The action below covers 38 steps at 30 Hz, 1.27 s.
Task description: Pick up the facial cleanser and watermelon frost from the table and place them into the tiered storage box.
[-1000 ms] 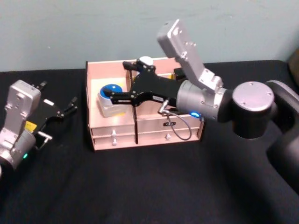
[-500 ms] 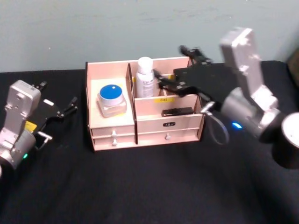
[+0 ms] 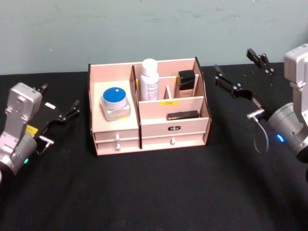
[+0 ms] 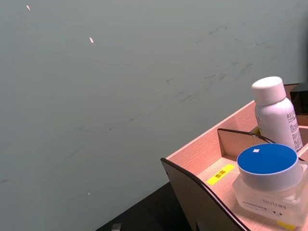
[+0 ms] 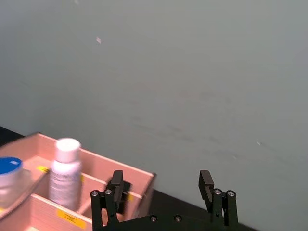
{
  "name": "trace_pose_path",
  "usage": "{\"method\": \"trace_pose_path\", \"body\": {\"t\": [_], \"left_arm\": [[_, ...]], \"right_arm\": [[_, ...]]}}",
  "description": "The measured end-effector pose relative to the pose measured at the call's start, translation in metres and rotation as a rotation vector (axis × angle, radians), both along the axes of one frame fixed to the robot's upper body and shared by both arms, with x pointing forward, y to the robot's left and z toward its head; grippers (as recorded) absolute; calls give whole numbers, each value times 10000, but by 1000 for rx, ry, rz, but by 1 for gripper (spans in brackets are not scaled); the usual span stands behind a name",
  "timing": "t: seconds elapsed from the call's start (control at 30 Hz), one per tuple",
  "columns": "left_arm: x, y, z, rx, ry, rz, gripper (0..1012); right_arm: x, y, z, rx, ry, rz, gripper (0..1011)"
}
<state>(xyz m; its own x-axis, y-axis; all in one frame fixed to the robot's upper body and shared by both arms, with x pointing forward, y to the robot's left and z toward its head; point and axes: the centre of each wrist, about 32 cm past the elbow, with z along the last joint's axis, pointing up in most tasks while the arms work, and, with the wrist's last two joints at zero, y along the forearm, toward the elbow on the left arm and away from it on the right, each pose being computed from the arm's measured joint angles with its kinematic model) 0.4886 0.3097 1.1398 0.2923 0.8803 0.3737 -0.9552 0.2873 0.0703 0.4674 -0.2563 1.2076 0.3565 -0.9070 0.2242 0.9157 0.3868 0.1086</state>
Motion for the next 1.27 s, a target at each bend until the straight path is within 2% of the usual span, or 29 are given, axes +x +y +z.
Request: {"method": "trace_pose_path", "body": {"t": [0.3, 0.57, 1.27], "left_arm": [[0, 0, 0, 0, 0, 0, 1010], [0, 0, 0, 0, 0, 0, 1010], [0, 0, 0, 0, 0, 0, 1010]], "right_arm": [[118, -210, -254, 6, 61, -93, 1002], [178, -272, -393, 14, 99, -99, 1002], [170, -261, -360, 11, 91, -96, 1002]]}}
